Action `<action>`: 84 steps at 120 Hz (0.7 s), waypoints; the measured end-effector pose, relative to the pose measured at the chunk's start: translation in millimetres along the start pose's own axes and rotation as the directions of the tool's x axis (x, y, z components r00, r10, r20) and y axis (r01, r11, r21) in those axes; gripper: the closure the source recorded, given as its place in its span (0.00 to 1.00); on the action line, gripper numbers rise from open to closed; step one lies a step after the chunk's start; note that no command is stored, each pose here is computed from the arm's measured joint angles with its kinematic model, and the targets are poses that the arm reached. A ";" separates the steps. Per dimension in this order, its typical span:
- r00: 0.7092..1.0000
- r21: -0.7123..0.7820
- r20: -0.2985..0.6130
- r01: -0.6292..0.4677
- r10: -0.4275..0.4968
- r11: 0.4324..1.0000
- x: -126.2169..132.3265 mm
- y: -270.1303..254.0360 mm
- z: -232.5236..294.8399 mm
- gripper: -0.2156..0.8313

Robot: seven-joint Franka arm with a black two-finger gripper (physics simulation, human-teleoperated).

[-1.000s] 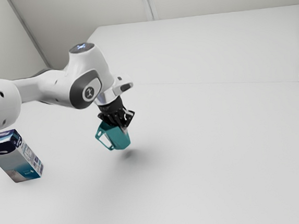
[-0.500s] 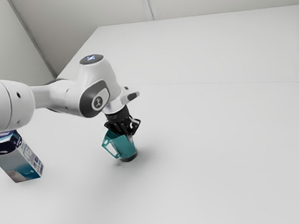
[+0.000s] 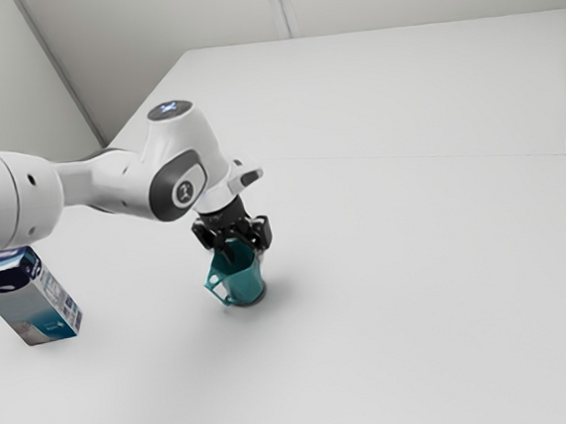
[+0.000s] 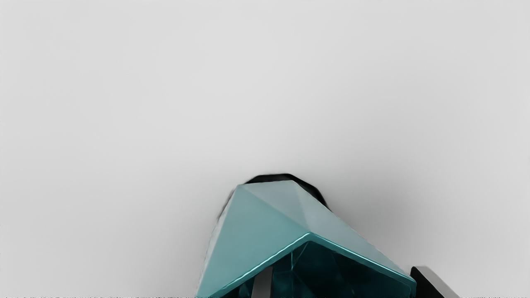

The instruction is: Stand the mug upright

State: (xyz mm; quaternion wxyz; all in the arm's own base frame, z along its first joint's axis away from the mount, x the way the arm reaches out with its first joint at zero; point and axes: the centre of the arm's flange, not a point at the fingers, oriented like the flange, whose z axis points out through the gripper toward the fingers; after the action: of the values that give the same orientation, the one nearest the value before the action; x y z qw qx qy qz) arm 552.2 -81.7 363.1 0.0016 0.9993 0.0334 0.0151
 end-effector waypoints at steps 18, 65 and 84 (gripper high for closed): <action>1.000 -0.004 -0.023 -0.004 0.004 1.000 -1.7 1.6 -15.4 0.34; 0.994 -0.006 -0.098 -0.051 0.050 0.999 13.7 21.1 -87.0 0.23; 0.990 0.033 -0.119 -0.070 0.073 0.997 26.9 13.4 -133.6 0.22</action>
State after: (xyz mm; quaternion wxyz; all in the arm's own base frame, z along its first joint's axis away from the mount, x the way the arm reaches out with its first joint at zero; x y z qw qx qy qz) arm 575.9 -93.0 497.5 -0.0152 0.9971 -0.0023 0.0748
